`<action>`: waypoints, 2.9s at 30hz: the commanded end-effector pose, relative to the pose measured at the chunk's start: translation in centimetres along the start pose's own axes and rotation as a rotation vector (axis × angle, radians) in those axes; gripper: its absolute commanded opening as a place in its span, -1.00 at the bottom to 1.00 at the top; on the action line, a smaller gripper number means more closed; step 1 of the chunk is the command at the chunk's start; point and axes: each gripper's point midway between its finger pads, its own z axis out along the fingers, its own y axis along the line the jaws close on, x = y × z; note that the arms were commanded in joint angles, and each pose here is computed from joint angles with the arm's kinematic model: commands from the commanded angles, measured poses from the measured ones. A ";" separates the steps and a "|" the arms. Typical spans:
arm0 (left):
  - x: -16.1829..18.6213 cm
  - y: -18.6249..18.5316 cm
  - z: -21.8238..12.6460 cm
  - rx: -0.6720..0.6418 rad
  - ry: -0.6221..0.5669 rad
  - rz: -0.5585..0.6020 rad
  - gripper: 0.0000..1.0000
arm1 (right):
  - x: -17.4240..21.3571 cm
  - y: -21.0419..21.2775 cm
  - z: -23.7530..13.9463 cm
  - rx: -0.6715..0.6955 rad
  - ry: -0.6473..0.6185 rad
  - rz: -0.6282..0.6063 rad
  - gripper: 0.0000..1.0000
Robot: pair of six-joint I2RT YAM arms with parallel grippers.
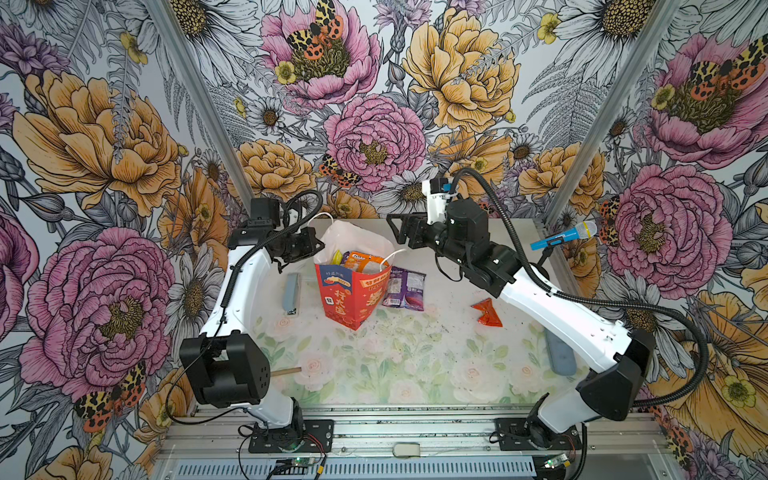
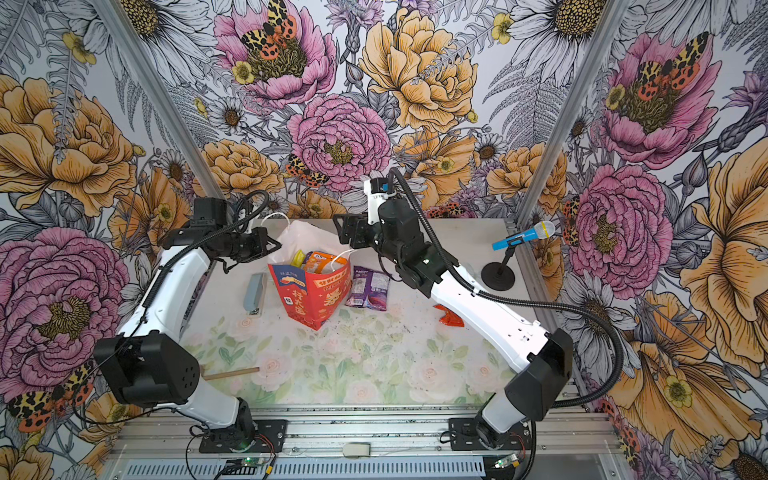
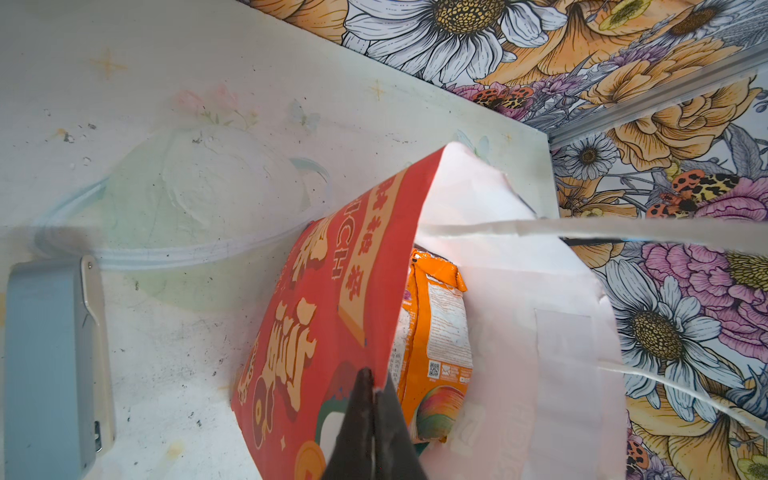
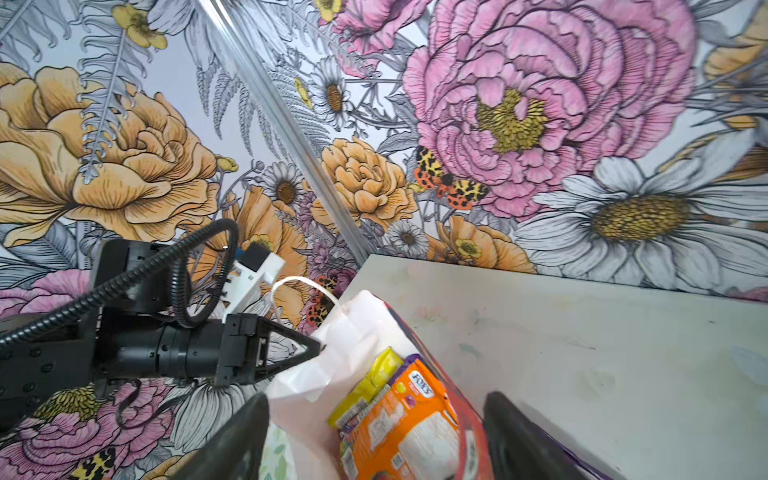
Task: Place the snacks into the paper bag
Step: 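Withdraw the right gripper toward the small purple bag on the table, then grasp the small purple Fox's Berries bag with the right gripper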
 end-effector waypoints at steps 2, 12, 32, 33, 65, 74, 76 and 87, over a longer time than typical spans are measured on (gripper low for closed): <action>0.4 -0.1 0.1 -0.007 0.004 -0.002 -1.00 | 0.8 -3.7 -3.0 0.106 -0.044 0.044 0.67; 0.3 0.2 0.1 -0.020 -0.001 -0.002 -1.00 | 11.3 -12.4 -6.2 0.310 0.091 0.226 0.66; 0.3 0.2 0.0 -0.014 -0.002 -0.005 -1.00 | 23.2 -16.7 0.9 0.332 0.446 0.296 0.44; 0.3 0.1 0.0 -0.014 -0.001 -0.004 -1.00 | 23.4 -16.8 1.3 0.330 0.451 0.299 0.43; 0.3 -0.1 -0.2 -0.008 -0.004 -0.001 -1.00 | 29.4 -19.3 9.1 0.283 0.541 0.412 0.29; 0.3 -0.1 -0.2 -0.008 -0.004 -0.002 -1.00 | 29.4 -17.2 10.6 0.141 0.522 0.487 0.08; 0.2 0.0 -0.2 -0.010 -0.006 -0.003 -1.00 | 29.1 -17.0 10.5 0.126 0.512 0.489 -0.06; 0.3 -0.1 -0.2 -0.008 -0.005 -0.002 -1.00 | 27.7 -16.4 8.7 0.126 0.489 0.464 -0.92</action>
